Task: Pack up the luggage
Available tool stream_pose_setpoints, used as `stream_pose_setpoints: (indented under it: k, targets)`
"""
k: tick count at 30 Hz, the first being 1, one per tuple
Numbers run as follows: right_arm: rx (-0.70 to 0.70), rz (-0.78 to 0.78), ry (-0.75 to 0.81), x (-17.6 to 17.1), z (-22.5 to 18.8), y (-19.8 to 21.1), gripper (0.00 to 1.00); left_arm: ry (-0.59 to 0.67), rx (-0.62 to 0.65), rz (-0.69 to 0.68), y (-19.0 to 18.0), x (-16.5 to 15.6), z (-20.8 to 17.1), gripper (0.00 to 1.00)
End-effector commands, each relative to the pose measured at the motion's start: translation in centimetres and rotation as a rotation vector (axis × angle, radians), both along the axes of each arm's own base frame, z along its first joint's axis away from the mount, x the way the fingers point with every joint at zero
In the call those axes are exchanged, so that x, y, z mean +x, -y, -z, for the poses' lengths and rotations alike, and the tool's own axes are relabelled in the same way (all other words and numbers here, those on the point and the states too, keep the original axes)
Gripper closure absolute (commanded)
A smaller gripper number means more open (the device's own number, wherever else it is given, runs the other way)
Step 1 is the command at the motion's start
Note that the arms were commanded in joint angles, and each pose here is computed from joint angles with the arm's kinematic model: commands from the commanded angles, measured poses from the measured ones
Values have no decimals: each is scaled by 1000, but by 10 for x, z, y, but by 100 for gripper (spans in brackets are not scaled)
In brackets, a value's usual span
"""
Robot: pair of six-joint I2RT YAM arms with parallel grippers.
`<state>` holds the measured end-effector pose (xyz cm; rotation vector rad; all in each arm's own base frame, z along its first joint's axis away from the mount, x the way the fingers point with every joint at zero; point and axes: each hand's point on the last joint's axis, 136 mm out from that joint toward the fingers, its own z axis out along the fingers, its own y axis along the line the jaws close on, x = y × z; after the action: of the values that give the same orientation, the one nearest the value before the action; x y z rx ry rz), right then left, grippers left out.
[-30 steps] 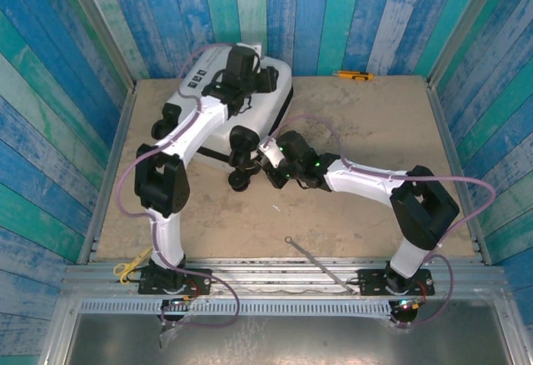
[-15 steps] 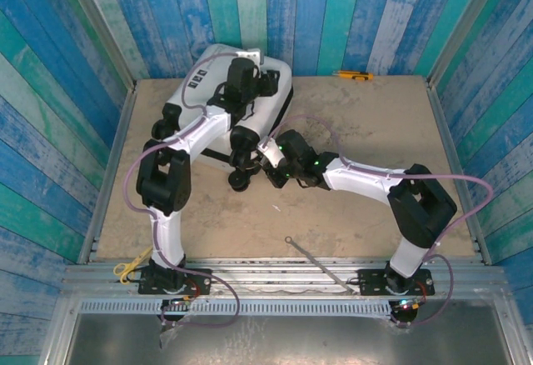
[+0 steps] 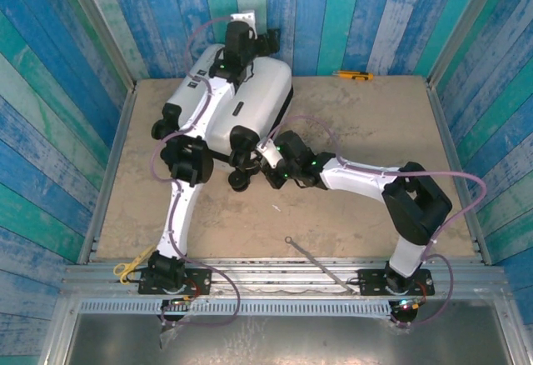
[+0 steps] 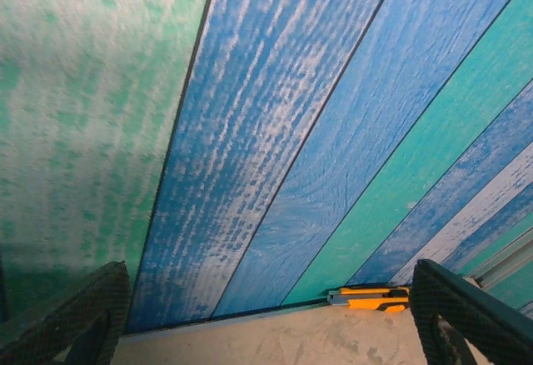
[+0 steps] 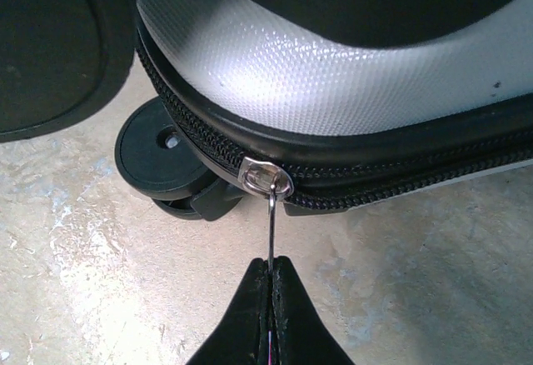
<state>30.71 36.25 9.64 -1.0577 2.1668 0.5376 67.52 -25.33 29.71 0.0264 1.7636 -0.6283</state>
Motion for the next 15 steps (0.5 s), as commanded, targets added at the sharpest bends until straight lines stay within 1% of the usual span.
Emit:
stream_pose_setpoints:
  k: [1, 3, 7, 11, 13, 15]
  targets:
    - [-58, 2, -67, -15, 25, -3, 100, -105, -68, 20, 11, 14, 63, 9]
    - [-58, -3, -76, -20, 27, -6, 100, -156, -70, -5, 9, 17, 85, 12]
    - [-51, -13, -69, -29, 21, -11, 100, -277, -14, -63, -6, 15, 121, 23]
    - [-34, -20, -53, -32, 8, -11, 100, -394, 137, -119, -32, -2, 143, 36]
    - [-28, -23, -45, -34, 4, -11, 100, -447, 200, -121, -39, -13, 152, 39]
    - [-23, -24, -37, -35, 0, -9, 100, -505, 243, -92, -40, -25, 164, 41]
